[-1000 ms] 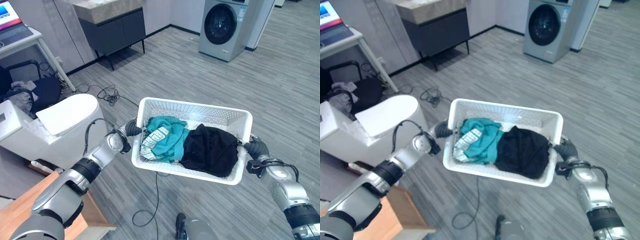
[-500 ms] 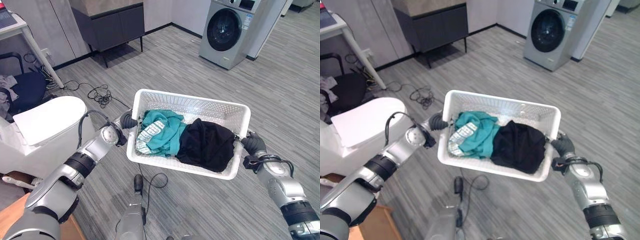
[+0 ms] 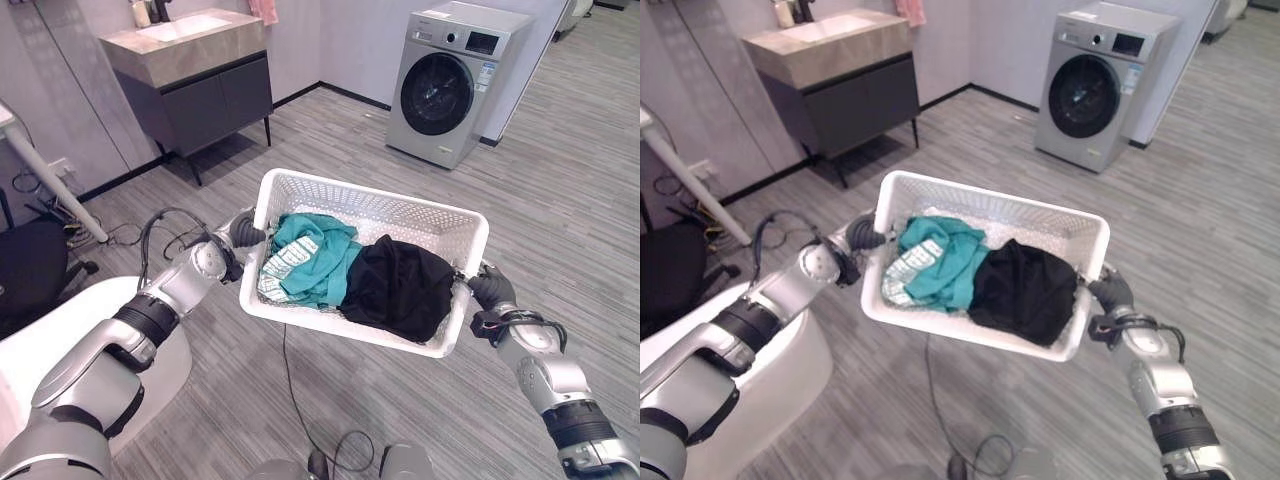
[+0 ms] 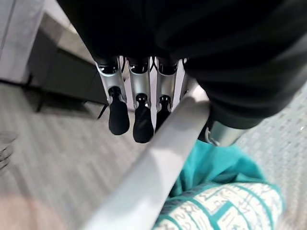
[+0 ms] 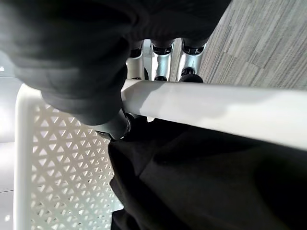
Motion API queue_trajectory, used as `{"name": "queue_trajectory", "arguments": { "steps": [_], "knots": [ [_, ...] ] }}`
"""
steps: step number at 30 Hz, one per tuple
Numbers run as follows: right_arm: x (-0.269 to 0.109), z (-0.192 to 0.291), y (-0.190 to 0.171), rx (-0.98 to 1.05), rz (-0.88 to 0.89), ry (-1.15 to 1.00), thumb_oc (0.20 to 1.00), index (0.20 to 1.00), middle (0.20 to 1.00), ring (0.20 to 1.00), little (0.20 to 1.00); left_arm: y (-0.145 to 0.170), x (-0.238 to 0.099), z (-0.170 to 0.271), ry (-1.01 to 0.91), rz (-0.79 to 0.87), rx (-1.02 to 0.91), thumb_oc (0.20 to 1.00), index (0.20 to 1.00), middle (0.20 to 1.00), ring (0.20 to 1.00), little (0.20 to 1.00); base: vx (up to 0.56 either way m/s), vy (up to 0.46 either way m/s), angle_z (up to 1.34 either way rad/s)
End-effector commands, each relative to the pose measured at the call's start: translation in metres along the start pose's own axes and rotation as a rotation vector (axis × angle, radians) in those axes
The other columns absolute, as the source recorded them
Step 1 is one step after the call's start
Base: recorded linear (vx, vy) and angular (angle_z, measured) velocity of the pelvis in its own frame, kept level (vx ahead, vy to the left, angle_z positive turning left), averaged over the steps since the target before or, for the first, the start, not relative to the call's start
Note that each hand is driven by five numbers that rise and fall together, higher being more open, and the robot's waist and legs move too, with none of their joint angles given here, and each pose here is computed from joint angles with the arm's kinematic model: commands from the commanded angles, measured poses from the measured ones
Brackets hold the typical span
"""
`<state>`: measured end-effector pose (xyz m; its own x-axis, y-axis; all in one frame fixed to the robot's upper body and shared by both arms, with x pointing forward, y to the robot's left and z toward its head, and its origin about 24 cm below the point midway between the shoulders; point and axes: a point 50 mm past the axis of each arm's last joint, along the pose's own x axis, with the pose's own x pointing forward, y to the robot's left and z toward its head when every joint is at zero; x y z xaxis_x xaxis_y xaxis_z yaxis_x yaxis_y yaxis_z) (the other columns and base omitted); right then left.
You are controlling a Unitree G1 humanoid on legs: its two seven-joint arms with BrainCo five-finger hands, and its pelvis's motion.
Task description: Grab the laundry basket,head to the washer,open it,put in the laundry and shut it.
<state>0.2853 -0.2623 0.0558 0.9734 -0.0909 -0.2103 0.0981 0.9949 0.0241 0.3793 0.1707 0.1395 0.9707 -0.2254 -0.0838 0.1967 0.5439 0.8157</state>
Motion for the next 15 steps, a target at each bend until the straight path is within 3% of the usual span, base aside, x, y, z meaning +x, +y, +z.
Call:
{"name": "queue_trajectory", "arguments": {
  "steps": [1, 6, 9, 15],
  "knots": [
    [0.009, 0.066, 0.044, -0.019, 0.252, -0.294, 0.200, 0.200, 0.200, 0.200, 0.200, -0.019, 0.008, 0.084, -0.349, -0.039, -0.051, 0.200, 0.200, 0.200, 0.200, 0.200, 0.35, -0.163, 0.65],
    [0.008, 0.060, 0.047, 0.021, 0.262, -0.284, 0.200, 0.200, 0.200, 0.200, 0.200, -0.029, 0.011, 0.083, -0.339, -0.045, -0.017, 0.200, 0.200, 0.200, 0.200, 0.200, 0.63, -0.289, 0.85],
    [0.009, 0.060, 0.047, 0.016, 0.268, -0.272, 0.200, 0.200, 0.200, 0.200, 0.200, -0.027, 0.010, 0.078, -0.333, -0.045, -0.025, 0.200, 0.200, 0.200, 0.200, 0.200, 0.53, -0.366, -0.14],
    [0.008, 0.069, 0.033, -0.005, 0.218, -0.295, 0.200, 0.200, 0.200, 0.200, 0.200, -0.013, 0.006, 0.069, -0.316, -0.030, -0.036, 0.200, 0.200, 0.200, 0.200, 0.200, 0.27, -0.331, -0.18]
  ]
}}
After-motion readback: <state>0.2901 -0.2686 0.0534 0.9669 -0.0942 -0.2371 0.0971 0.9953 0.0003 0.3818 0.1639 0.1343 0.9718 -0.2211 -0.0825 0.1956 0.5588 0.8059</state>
